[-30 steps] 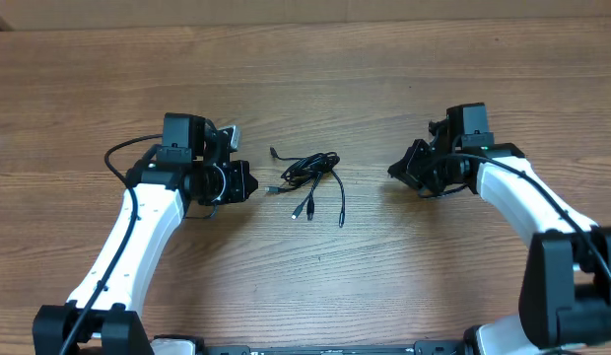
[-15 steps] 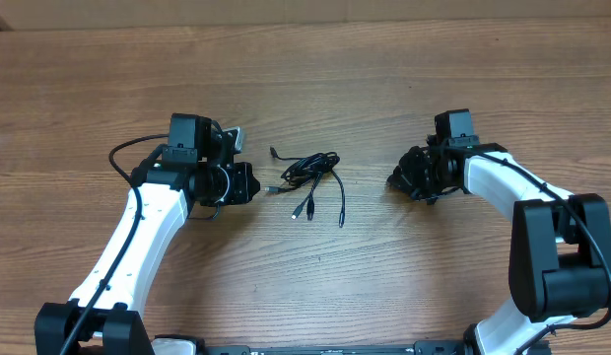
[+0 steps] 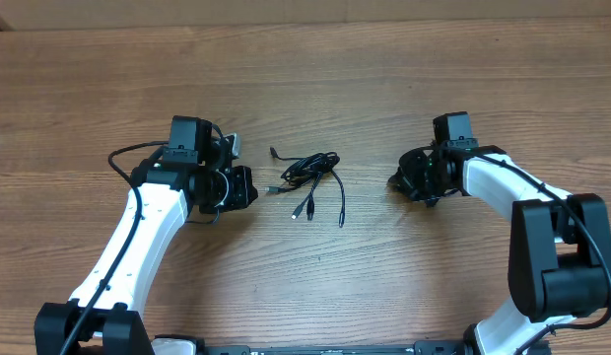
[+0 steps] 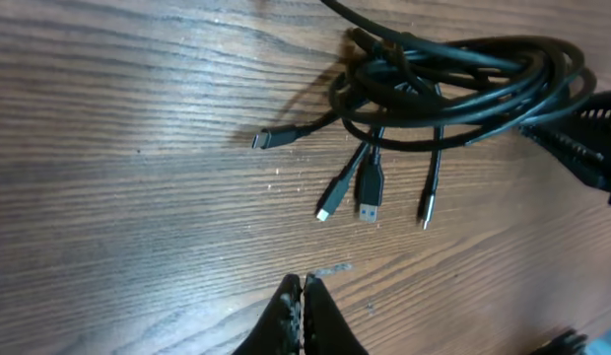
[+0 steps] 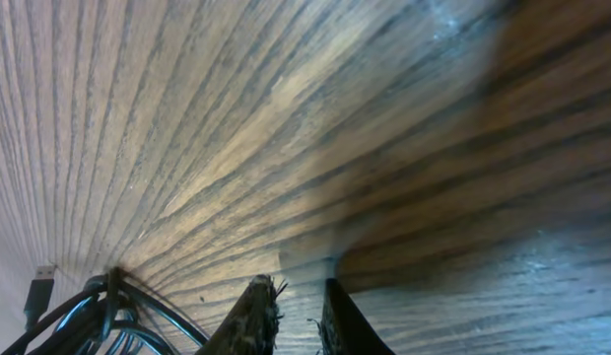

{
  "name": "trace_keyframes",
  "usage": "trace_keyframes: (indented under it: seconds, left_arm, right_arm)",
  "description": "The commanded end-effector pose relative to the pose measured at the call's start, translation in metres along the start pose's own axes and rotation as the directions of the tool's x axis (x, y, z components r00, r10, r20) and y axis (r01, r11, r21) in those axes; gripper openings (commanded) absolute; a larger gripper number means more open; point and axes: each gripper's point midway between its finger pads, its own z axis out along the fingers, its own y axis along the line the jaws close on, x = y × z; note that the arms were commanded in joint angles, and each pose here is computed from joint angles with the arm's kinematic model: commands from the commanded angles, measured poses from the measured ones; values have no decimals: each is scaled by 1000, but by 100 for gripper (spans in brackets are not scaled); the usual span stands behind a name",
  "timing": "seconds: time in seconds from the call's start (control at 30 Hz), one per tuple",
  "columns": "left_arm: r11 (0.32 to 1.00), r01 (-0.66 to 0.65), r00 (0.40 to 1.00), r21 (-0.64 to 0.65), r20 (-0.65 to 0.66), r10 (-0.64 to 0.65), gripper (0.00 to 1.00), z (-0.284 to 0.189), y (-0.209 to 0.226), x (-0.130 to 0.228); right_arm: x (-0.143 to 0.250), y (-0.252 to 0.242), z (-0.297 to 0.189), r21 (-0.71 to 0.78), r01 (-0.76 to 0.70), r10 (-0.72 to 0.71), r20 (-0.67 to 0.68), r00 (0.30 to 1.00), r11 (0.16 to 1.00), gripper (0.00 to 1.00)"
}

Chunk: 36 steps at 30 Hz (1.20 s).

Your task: Untangle cables

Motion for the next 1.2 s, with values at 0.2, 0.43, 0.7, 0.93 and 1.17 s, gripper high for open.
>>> trace_keyframes:
  seconds: [0.2, 0.43, 0.7, 0.93, 1.17]
  left_arm:
    - [991, 131, 991, -35, 40, -129, 4, 2, -5, -10]
    - [974, 113, 991, -198, 96, -96, 4, 9, 1, -7]
    - [964, 96, 991, -247, 114, -69, 5, 15, -8, -1]
    - [968, 57, 995, -245, 93, -35, 11, 31, -17, 1]
    - [962, 14, 999, -272, 39, -3, 67, 55, -11, 5]
  right_arm:
    - [-4, 7, 3, -24, -85, 86, 28, 996, 996, 21]
    - [-2, -10, 2, 54, -107, 105, 40, 994, 993, 41]
    - [25, 9, 1, -45, -114, 107, -127, 986, 993, 23]
    - [39, 35, -7, -171, -110, 67, -241, 968, 979, 22]
    - [2, 0, 5, 30, -91, 90, 39, 995, 995, 60]
